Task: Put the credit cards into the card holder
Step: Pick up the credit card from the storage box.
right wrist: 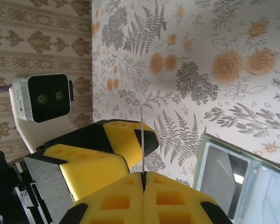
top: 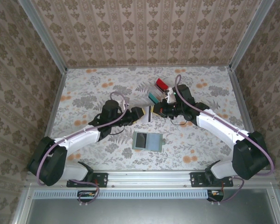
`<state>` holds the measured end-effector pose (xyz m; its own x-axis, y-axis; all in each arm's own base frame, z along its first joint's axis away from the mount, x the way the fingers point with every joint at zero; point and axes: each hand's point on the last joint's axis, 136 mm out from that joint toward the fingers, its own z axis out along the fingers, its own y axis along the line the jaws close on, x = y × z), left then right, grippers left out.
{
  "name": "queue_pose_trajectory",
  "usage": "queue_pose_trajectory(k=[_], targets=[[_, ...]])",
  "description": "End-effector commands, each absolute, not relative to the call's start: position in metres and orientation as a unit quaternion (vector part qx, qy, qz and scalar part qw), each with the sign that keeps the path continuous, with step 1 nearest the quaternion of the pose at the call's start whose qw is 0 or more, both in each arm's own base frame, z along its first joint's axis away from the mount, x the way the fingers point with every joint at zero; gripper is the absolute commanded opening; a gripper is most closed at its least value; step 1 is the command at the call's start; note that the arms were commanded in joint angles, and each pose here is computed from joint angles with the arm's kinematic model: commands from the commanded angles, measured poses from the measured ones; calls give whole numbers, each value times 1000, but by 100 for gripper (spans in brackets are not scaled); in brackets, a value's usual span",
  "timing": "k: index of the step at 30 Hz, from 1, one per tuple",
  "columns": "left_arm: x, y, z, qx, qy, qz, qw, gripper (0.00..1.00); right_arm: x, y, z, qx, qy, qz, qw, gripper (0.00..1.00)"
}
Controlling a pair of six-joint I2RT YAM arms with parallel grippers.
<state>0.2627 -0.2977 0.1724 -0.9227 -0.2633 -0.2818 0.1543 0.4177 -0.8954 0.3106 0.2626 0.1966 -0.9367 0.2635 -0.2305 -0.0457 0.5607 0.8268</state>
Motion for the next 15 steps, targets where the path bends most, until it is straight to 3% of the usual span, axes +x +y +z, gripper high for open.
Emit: queue_pose_trajectory(k=[1,11,15], targets=[[263,-302,186,-24,802,-564,197,51,309,266,207,62,853,493,163,3],[262,-300,192,-24,796,-571,199,20,312,266,190,73,858,486,146,5],[262,-299,194,-26,795,-572,202,14,313,267,186,74,858,488,141,5]])
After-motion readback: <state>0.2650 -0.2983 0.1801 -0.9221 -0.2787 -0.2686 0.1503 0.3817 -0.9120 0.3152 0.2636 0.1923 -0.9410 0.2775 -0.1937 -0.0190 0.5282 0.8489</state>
